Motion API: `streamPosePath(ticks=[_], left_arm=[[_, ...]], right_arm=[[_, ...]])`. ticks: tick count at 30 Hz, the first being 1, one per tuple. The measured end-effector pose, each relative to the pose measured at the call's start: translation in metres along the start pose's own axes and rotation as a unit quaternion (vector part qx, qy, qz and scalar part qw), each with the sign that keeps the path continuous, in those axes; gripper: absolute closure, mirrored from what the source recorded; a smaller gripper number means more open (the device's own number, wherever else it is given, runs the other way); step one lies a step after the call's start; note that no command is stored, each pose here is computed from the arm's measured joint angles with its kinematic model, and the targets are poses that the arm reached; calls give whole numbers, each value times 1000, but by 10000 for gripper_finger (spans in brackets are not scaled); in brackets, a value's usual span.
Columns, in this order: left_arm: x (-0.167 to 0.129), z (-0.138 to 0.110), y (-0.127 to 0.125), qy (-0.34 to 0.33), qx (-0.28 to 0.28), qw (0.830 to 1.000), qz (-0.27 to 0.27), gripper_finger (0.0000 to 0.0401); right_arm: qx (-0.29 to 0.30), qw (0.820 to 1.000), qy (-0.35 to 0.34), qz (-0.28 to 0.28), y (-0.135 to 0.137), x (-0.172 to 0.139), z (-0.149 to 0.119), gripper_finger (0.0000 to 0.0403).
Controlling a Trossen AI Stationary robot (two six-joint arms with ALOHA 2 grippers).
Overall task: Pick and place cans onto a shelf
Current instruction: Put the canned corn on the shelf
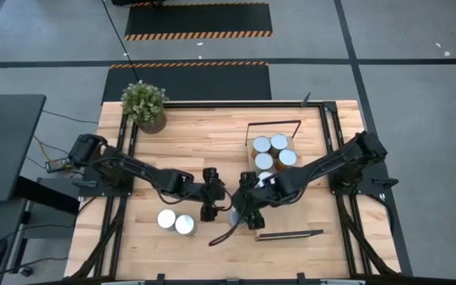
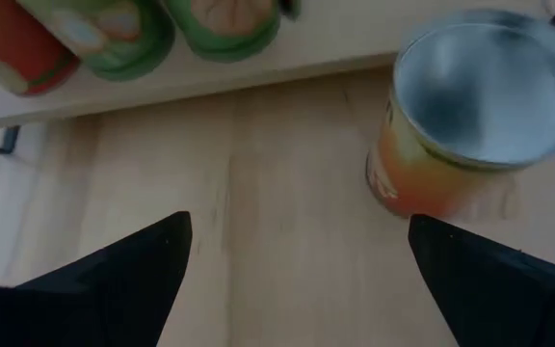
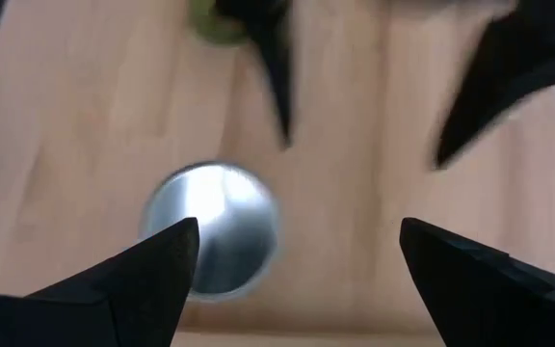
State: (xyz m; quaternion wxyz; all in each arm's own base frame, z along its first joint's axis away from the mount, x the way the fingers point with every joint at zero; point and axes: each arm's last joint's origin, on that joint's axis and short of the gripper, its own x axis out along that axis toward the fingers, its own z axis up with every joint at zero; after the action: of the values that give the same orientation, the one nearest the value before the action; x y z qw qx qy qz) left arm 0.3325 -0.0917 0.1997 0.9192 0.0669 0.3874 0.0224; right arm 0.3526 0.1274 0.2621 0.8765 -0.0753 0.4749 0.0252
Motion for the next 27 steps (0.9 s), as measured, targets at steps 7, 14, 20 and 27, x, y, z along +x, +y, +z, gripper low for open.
streamPosePath(ticks=[7, 14, 20, 27], left_arm=[[-37, 5, 11, 2, -3, 1000, 3, 8], [-80, 4, 22, 5, -12, 1000, 4, 8], [-101, 2, 30, 0, -15, 999, 31, 8], [-114, -6, 35, 24, -16, 998, 47, 8]], right_arm=[[-4, 1000, -1, 18, 3, 14, 17, 37], [-20, 998, 61, -1, 18, 30, 31, 37], [-31, 993, 111, -10, 27, 45, 37, 37], [-32, 989, 142, 1, 31, 56, 39, 37]])
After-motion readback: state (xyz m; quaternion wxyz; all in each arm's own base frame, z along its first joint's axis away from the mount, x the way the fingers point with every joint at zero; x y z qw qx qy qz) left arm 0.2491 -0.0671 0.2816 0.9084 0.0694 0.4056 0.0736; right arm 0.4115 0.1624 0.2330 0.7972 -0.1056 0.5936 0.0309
